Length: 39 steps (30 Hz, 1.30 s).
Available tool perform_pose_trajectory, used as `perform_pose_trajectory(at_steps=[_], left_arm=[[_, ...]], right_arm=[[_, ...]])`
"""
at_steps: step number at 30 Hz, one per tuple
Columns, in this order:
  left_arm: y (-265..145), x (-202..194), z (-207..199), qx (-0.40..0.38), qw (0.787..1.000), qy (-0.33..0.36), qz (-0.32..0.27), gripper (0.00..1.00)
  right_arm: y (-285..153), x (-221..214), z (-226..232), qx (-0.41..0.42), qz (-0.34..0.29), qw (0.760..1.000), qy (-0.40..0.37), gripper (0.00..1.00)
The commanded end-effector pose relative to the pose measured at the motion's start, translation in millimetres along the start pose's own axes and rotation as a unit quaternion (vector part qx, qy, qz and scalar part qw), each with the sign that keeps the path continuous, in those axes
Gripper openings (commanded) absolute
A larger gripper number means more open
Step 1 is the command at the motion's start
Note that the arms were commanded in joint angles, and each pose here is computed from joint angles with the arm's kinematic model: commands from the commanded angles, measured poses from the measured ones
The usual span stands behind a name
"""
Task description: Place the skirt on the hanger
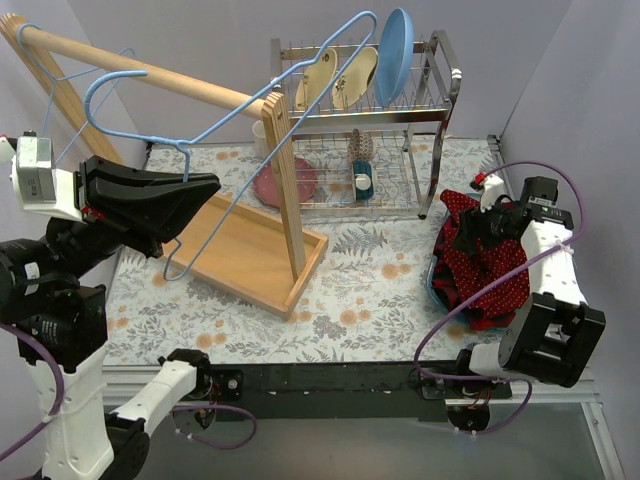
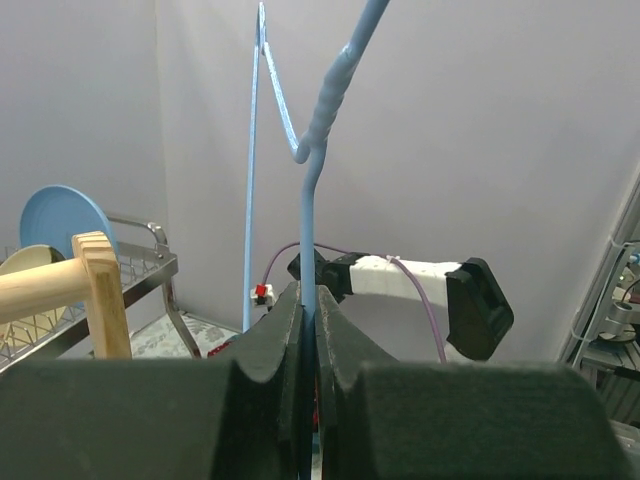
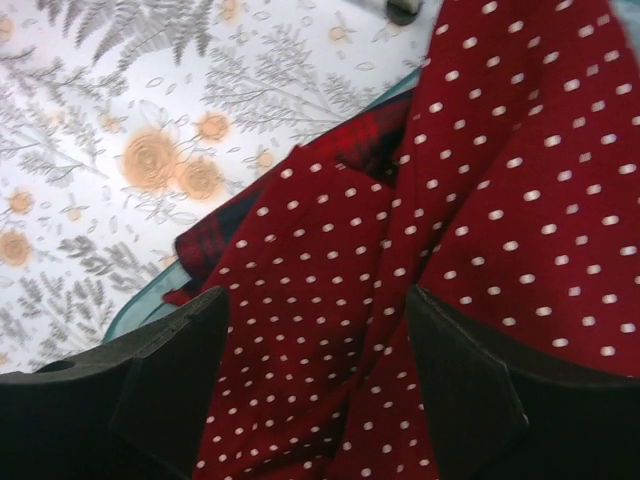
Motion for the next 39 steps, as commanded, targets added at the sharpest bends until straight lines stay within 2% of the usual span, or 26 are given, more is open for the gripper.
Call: perform_pose_trajectory(at_steps=[1,12,19,22,23,25,26,29,32,35,39], left_arm=[[3,-19,16,0.015,1.0,-0.013,0.02,0.0],[-1,-26,18,0.024,0.999,-0.012,0.027,0.0],[-2,-28,17,0.024,0.999,-0.012,0.028,0.0],[-2,-29,18,0.025,0.999,-0.012,0.029,0.0],[-3,-28,17,0.025,0.999,-0.01,0.028,0.0],[-3,-28,16,0.024,0.999,-0.01,0.029,0.0],[-3,-27,16,0.025,0.999,-0.009,0.027,0.0],[-4,-26,15,0.026,0.999,-0.006,0.027,0.0],[-4,-27,15,0.027,0.999,-0.006,0.028,0.0],[-4,-26,14,0.026,0.999,-0.005,0.027,0.0],[-2,-25,15,0.024,0.999,-0.004,0.028,0.0]], right_arm=[[-6,38,-32,-0.07,-0.028,0.997,-0.031,0.79],[12,32,-66,-0.13,0.006,0.99,-0.046,0.76],[12,37,-73,-0.151,0.006,0.987,-0.054,0.59],[15,34,-72,-0.146,0.013,0.988,-0.055,0.5],[15,34,-72,-0.146,0.014,0.988,-0.054,0.42],[17,31,-71,-0.139,0.022,0.989,-0.05,0.33],[16,32,-71,-0.137,0.021,0.989,-0.051,0.22],[14,38,-66,-0.129,0.014,0.99,-0.054,0.02],[3,49,-56,-0.118,-0.003,0.991,-0.061,0.01],[-21,80,-37,-0.11,-0.051,0.989,-0.085,0.01],[-78,130,5,-0.101,-0.134,0.978,-0.123,0.01]])
Point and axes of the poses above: each gripper's point midway between its finger pads, its own y axis out along the fingers, its own z axis along the line the jaws close on, x = y × z, the point moved 1 cm from there along -y, back along the fingers, and after that the axes turned 9 degrees about y, right-handed, at the moved point
